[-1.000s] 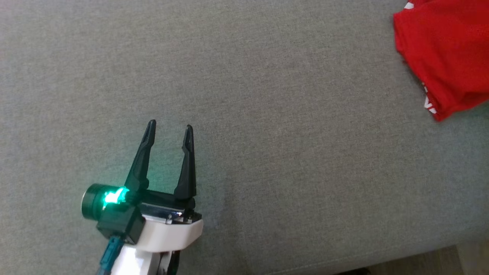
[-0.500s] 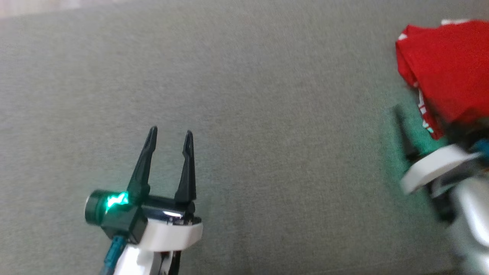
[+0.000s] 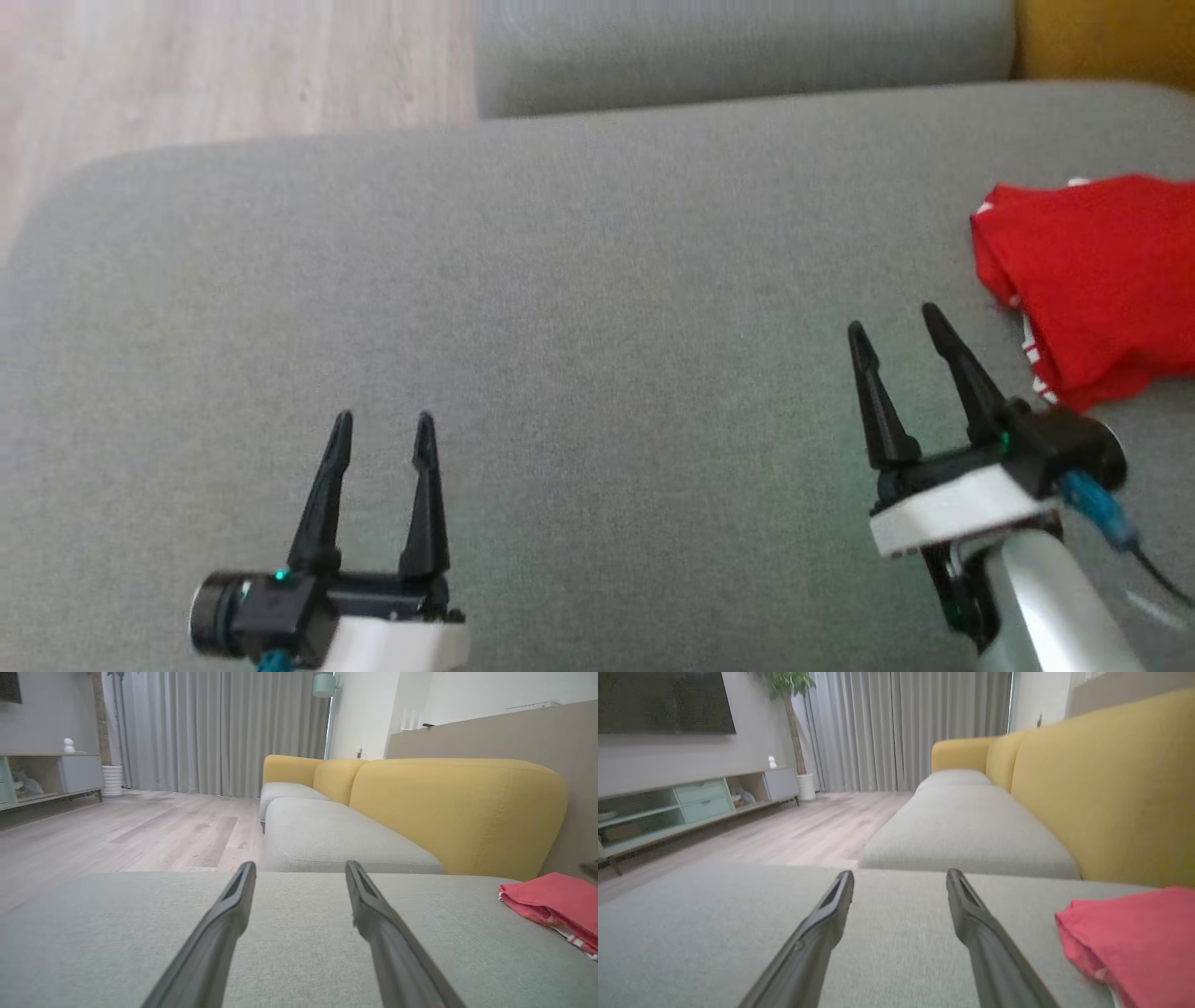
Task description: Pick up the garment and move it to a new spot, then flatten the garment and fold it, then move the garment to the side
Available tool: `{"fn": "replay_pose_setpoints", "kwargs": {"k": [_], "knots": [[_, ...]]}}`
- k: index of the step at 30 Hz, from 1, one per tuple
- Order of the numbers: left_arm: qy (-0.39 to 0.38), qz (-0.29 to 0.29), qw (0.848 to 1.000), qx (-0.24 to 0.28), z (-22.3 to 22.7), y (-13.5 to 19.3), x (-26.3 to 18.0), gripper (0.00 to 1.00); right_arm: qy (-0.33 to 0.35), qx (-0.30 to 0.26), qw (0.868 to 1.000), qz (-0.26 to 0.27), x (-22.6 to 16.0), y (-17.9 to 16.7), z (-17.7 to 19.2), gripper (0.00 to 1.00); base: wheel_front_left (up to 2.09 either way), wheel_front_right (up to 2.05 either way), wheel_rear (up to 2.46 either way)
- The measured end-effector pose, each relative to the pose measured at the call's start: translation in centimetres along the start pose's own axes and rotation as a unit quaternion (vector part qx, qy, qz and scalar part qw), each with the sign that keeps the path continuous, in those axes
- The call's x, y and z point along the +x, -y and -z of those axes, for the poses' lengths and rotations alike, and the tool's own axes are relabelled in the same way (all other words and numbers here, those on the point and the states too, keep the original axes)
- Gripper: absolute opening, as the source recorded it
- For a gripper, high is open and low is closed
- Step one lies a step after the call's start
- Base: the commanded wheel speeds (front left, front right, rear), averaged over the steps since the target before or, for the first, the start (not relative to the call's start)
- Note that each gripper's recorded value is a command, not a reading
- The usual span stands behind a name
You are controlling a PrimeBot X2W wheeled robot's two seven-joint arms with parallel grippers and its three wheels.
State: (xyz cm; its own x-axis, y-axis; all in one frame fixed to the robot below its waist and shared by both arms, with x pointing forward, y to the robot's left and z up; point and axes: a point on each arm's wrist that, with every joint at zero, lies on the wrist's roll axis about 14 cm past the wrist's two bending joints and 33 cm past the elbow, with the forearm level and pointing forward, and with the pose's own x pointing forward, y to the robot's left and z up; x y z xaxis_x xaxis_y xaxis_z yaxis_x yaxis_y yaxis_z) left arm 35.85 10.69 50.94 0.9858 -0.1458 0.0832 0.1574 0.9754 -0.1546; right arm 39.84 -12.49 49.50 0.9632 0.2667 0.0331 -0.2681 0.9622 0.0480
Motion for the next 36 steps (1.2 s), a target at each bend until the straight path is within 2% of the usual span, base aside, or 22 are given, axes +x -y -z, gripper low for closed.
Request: {"fn": "replay_pose_setpoints", "kwargs": {"k": [2, 9, 22, 23, 29, 36], "knots": [[0.003, -0.006, 1.0, 0.002, -0.2, -0.3, -0.8, 1.0, 0.018, -0.006, 1.0, 0.006, -1.0, -0.3, -1.1, 1.0, 0.0, 0.0, 0.0], [0.009, -0.02, 1.0, 0.005, -0.7, -1.0, -2.5, 1.0, 0.009, -0.016, 1.0, 0.019, -5.0, -1.0, -0.4, 1.0, 0.0, 0.0, 0.0], [0.003, -0.02, 1.0, 0.014, -0.4, -1.2, -2.9, 1.0, 0.006, 0.0, 1.0, 0.028, -5.6, -1.1, 0.0, 1.0, 0.0, 0.0, 0.0], [0.002, -0.02, 1.0, 0.014, -0.4, -1.2, -2.9, 0.0, 0.006, 0.001, 1.0, 0.027, -5.6, -1.1, 0.0, 0.0, 0.0, 0.0, 0.0], [-0.073, -0.031, 0.997, 0.013, 4.1, -1.8, -4.9, 0.0, -0.07, 0.015, 0.997, 0.033, -7.6, -1.2, 4.6, 0.0, 0.0, 0.0, 0.0], [-0.085, -0.043, 0.995, -0.028, 4.6, -2.1, -5.1, 0.0, -0.071, 0.06, 0.994, 0.049, -7.8, -0.9, 4.8, 0.0, 0.0, 0.0, 0.0]]}}
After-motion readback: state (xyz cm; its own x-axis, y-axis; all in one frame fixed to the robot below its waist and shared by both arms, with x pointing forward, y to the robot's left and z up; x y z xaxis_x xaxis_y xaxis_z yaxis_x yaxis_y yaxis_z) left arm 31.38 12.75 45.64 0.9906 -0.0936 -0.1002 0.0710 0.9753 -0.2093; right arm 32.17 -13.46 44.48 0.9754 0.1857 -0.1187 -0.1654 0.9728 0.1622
